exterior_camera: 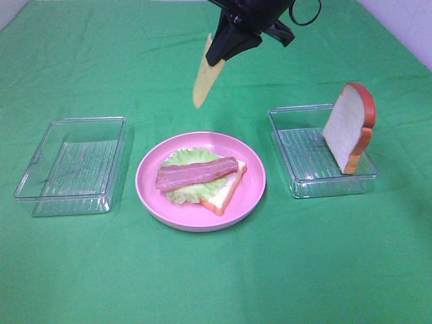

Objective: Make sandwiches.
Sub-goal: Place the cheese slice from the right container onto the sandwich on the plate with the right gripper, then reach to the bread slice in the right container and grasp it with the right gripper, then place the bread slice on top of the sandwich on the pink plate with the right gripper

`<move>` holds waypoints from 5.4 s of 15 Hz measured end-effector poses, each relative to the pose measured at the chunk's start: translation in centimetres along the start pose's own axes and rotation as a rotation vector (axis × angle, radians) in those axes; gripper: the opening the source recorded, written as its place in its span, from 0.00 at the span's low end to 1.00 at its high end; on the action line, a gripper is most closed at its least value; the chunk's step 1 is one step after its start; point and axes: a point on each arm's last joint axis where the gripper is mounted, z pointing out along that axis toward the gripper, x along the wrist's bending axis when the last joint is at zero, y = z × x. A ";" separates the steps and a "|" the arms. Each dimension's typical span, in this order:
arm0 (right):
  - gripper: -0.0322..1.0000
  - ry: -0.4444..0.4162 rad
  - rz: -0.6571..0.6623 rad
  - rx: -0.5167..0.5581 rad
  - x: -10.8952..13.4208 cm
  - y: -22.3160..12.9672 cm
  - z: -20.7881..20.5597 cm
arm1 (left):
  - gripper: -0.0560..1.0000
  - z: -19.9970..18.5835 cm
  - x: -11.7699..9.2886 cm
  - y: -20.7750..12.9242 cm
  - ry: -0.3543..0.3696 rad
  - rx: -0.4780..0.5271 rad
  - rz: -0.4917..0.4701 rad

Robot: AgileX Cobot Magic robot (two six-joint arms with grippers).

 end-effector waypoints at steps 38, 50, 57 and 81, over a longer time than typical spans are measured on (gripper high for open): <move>0.75 -0.616 0.037 -0.106 -2.4 -5.1 -5.6 | 0.78 0.0 0.0 0.0 0.000 0.000 0.000; 0.77 -0.595 0.291 0.045 -12.8 -6.2 -5.8 | 0.78 0.0 0.0 0.0 0.000 0.000 0.000; 0.44 -0.606 0.306 0.085 -14.8 -6.1 -3.4 | 0.78 0.0 0.0 0.0 0.000 0.000 -0.001; 0.23 0.153 0.375 -0.066 -1.7 -9.5 7.3 | 0.78 0.0 0.0 0.0 0.000 0.000 -0.001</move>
